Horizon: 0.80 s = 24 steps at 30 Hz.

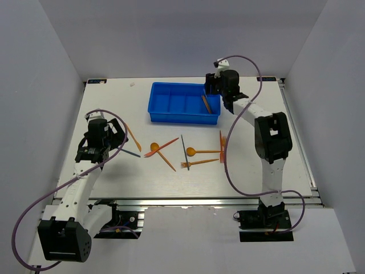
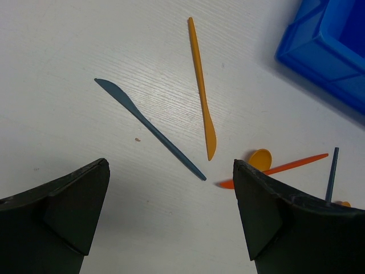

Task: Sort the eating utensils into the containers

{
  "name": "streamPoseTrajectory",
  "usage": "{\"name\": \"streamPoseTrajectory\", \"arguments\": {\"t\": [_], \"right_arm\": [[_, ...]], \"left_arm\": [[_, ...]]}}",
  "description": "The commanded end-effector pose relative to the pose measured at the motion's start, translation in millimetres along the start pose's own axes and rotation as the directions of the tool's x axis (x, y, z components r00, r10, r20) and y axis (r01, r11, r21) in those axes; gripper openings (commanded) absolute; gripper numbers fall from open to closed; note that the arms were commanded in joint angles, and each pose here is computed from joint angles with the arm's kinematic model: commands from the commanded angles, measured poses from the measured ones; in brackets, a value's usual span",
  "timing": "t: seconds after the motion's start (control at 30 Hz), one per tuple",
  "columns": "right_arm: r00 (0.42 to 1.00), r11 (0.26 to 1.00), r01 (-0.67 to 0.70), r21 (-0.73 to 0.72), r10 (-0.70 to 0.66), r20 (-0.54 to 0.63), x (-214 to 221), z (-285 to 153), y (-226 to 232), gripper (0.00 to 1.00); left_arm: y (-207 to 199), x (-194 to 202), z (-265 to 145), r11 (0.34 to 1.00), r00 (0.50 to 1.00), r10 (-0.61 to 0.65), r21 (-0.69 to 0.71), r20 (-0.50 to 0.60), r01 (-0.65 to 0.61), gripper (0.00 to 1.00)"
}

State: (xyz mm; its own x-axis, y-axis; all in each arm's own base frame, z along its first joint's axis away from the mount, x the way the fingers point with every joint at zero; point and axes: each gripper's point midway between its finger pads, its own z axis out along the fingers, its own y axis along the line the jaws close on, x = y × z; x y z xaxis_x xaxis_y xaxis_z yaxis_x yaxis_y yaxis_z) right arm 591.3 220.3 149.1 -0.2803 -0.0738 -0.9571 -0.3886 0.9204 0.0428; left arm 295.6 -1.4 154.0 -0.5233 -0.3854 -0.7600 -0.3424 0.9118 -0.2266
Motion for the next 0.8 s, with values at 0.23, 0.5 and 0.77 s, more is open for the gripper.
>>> {"name": "streamPoseTrajectory", "arguments": {"t": [0.23,0.5,0.77], "right_arm": [[0.993,0.981,-0.069,0.184,0.050,0.107,-111,-102,20,0.70],[0.930,0.980,-0.050,0.190,0.115,-0.348,48,-185,144,0.50],[0.843,0.995,0.009,0.100,0.046,-0.535,117,-184,205,0.38]], "left_arm": [[-2,-3,-6,1.000,1.000,-0.004,0.011,0.024,0.004,0.98],[6,-9,-11,0.999,0.998,-0.017,-0.028,0.055,0.019,0.98],[4,-13,-16,1.000,0.997,-0.024,-0.015,0.079,0.025,0.98]]}}
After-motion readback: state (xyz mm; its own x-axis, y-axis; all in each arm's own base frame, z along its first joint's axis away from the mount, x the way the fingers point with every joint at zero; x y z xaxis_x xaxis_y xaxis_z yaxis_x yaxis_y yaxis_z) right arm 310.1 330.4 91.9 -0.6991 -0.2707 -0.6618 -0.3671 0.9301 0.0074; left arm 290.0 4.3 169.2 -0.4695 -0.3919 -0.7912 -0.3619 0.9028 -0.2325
